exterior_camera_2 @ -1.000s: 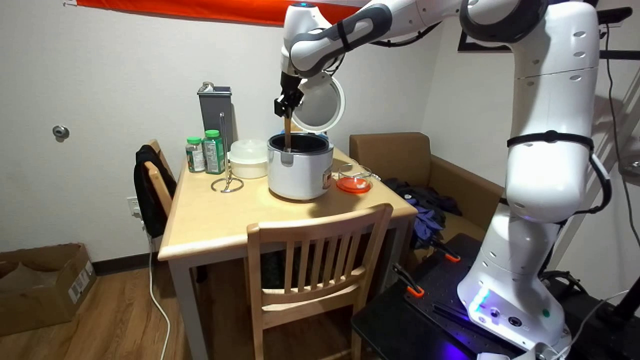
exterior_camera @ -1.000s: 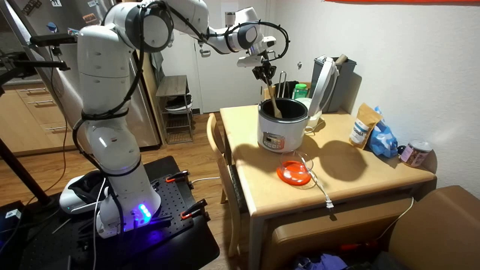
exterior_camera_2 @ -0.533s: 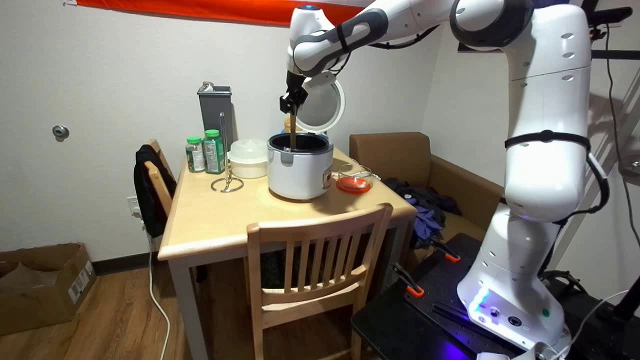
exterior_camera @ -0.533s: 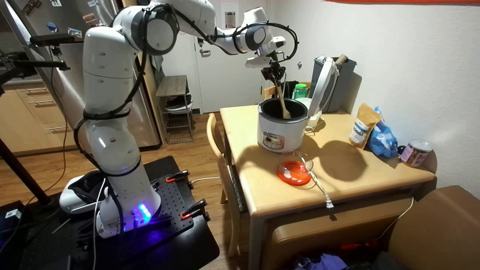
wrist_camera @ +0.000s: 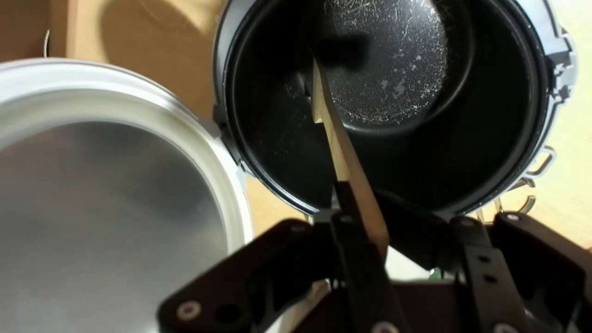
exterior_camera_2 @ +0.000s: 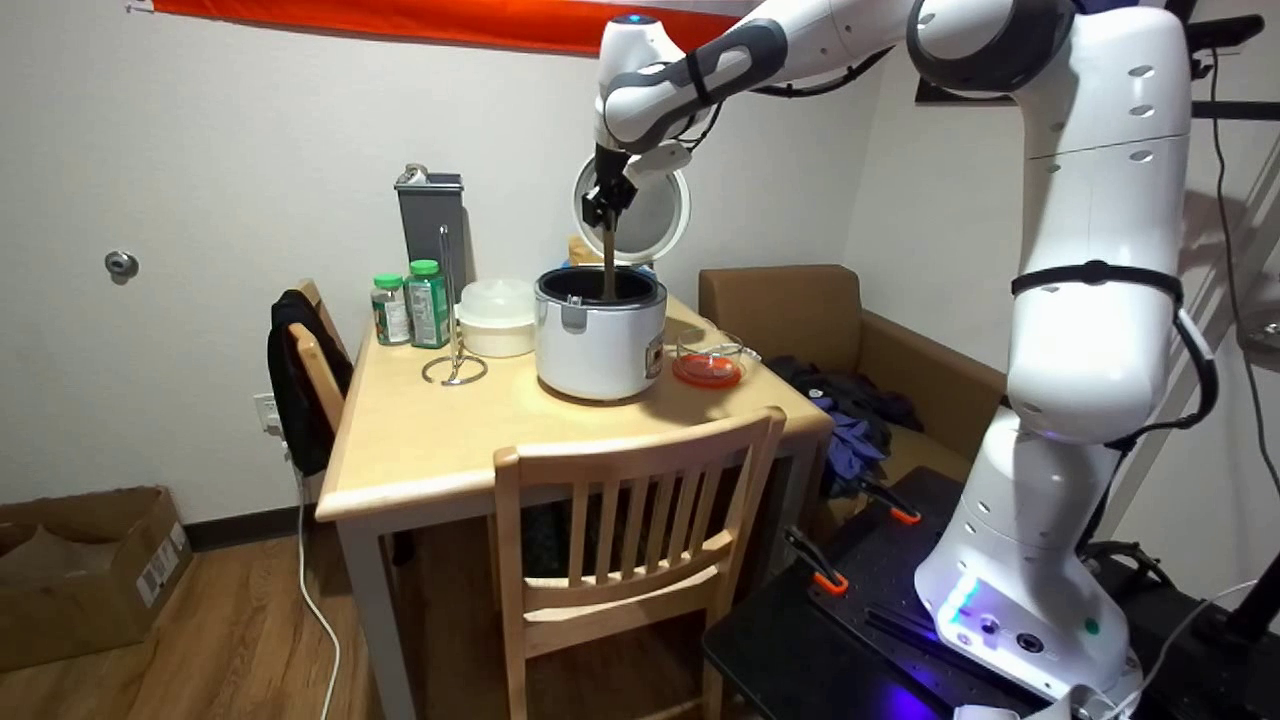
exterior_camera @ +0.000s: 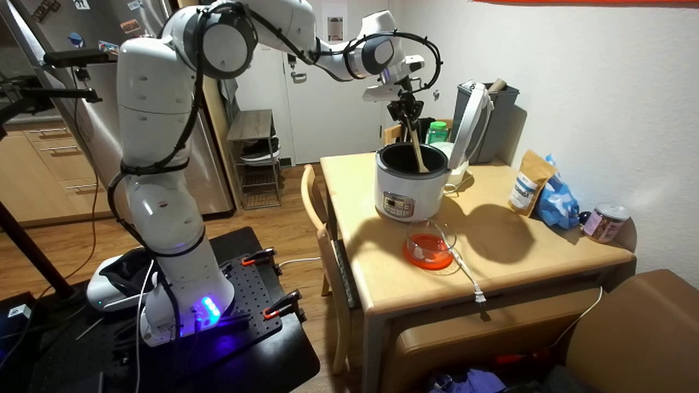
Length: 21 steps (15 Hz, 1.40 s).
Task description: Use the wooden spoon to stir the contents of the pot
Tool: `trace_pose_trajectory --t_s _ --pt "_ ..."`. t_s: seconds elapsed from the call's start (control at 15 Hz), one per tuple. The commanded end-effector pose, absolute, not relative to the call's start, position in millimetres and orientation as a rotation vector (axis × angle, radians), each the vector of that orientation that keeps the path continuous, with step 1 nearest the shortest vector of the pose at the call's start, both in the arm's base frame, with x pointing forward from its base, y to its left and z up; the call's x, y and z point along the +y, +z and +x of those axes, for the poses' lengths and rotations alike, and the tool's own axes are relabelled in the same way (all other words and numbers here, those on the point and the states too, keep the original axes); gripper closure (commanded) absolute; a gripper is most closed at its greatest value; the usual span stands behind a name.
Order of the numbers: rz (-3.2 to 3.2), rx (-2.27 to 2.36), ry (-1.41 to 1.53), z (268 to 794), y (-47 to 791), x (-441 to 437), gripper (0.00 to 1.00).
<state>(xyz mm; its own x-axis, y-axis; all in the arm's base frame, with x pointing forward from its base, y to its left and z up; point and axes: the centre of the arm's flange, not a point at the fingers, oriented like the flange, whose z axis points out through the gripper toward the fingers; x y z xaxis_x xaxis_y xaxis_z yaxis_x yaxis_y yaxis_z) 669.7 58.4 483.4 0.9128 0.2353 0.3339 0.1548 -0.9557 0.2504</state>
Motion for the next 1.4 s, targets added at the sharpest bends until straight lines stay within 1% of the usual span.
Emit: trace_pose_trajectory --t_s 0.0,0.33,0.67,1.07,1.33 --pt "2.849 0.271 0.475 634.9 489.1 50.2 0.96" --pt "2.837 0.275 0.407 603.3 495.8 46.7 0.96" --pt "2.851 0.312 0.400 585.6 502.8 62.5 0.96" --pt "2.869 0.405 0.391 591.5 493.2 100.4 0.96" --pt "2.932 0.441 0.362 606.8 471.4 117.8 0.96"
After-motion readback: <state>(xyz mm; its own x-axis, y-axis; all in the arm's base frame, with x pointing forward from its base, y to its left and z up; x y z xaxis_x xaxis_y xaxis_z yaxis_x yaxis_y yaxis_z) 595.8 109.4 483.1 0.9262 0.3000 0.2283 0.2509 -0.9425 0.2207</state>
